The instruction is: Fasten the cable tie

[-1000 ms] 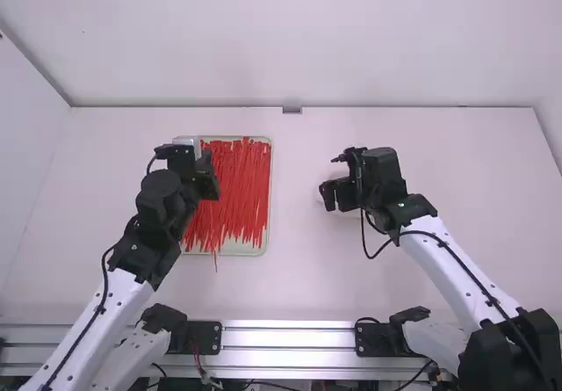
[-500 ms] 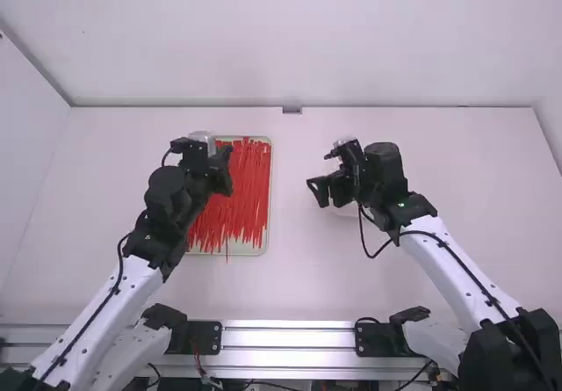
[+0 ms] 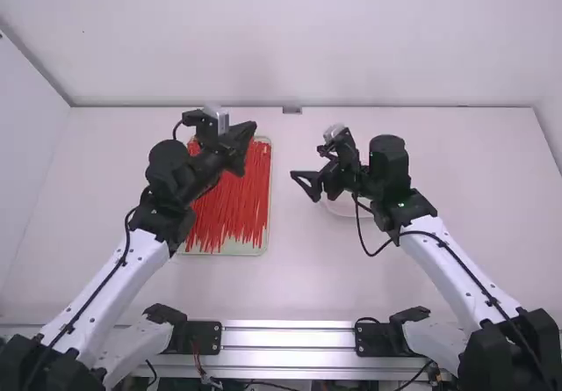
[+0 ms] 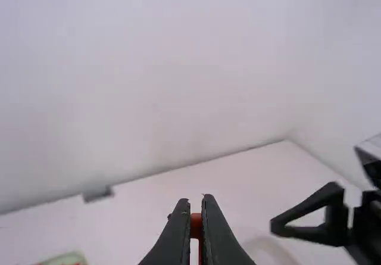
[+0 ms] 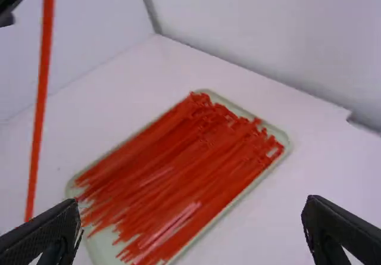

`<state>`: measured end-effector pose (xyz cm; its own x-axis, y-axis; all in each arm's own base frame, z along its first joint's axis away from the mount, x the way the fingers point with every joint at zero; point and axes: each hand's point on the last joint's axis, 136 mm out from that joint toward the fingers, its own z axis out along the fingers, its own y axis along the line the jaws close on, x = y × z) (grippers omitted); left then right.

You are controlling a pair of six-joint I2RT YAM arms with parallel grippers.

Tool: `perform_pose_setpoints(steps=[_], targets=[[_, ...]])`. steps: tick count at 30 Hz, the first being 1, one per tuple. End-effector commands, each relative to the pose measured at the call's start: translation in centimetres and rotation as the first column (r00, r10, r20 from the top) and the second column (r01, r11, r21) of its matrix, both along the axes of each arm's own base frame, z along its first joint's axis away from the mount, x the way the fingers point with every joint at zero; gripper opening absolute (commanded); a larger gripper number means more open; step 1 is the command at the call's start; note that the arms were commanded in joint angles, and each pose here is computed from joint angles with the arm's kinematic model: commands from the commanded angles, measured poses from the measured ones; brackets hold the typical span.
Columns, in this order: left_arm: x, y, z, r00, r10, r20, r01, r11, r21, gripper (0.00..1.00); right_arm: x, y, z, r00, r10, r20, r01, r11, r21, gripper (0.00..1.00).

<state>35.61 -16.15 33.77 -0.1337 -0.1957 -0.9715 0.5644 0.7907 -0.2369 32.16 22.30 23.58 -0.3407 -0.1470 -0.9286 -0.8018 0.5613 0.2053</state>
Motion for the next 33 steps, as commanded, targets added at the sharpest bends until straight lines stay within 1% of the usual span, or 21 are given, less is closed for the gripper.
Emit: perform_pose_setpoints(steps=[1,3,4,7,8,11,13,16,19,25,30,32,33], targets=[[-0.9,-1.8,2.0,0.991,-0.129,0.038,0.130,0.991,-0.023,0.02,-0.7,1.2,2.4,0.995,0.084,0.051,-0.087,0.995,0.046,0.99],[-1.2,-2.4,2.8,0.983,-0.174,0.053,0.176,0.983,-0.045,0.02,-0.9,1.4,3.0,0.990,0.112,0.081,-0.117,0.992,0.056,0.99],[-1.4,-3.0,3.4,0.974,-0.214,0.074,0.218,0.974,-0.057,0.02,-1.5,1.8,3.6,0.979,0.160,0.126,-0.168,0.984,0.058,0.99],[-1.8,-3.5,4.2,0.960,-0.258,0.111,0.267,0.961,-0.075,0.02,-2.2,2.3,4.4,0.960,0.216,0.180,-0.231,0.971,0.063,0.99],[-2.2,-3.9,4.9,0.947,-0.291,0.137,0.304,0.949,-0.085,0.02,-2.6,2.5,5.0,0.947,0.245,0.210,-0.265,0.961,0.073,0.99],[-3.1,-4.5,5.8,0.920,-0.348,0.178,0.368,0.925,-0.096,0.02,-2.9,2.5,5.9,0.929,0.270,0.253,-0.299,0.951,0.084,0.99],[-3.7,-4.9,6.5,0.900,-0.384,0.207,0.410,0.906,-0.102,0.02,-3.4,2.5,6.6,0.910,0.303,0.283,-0.340,0.936,0.092,0.99],[-4.6,-5.2,7.5,0.868,-0.428,0.252,0.466,0.877,-0.114,0.02,-5.1,2.5,7.9,0.851,0.389,0.353,-0.447,0.889,0.100,0.99],[-5.0,-5.4,8.2,0.848,-0.449,0.283,0.497,0.858,-0.128,0.02,-5.6,2.4,8.7,0.824,0.414,0.388,-0.485,0.869,0.102,0.99],[-5.5,-5.6,9.2,0.811,-0.483,0.331,0.552,0.818,-0.161,0.02,-6.1,2.9,9.8,0.810,0.419,0.410,-0.503,0.856,0.120,1.00],[-5.4,-6.1,9.4,0.787,-0.496,0.366,0.585,0.789,-0.188,0.02,-6.9,3.7,10.2,0.788,0.437,0.433,-0.530,0.840,0.116,0.92],[-5.5,-6.4,9.5,0.776,-0.501,0.383,0.595,0.783,-0.181,0.02,-7.1,3.9,10.3,0.782,0.441,0.439,-0.536,0.836,0.115,0.89],[-5.7,-6.6,9.5,0.771,-0.506,0.388,0.601,0.778,-0.180,0.02,-7.2,4.0,10.3,0.780,0.444,0.441,-0.539,0.834,0.114,0.86]])
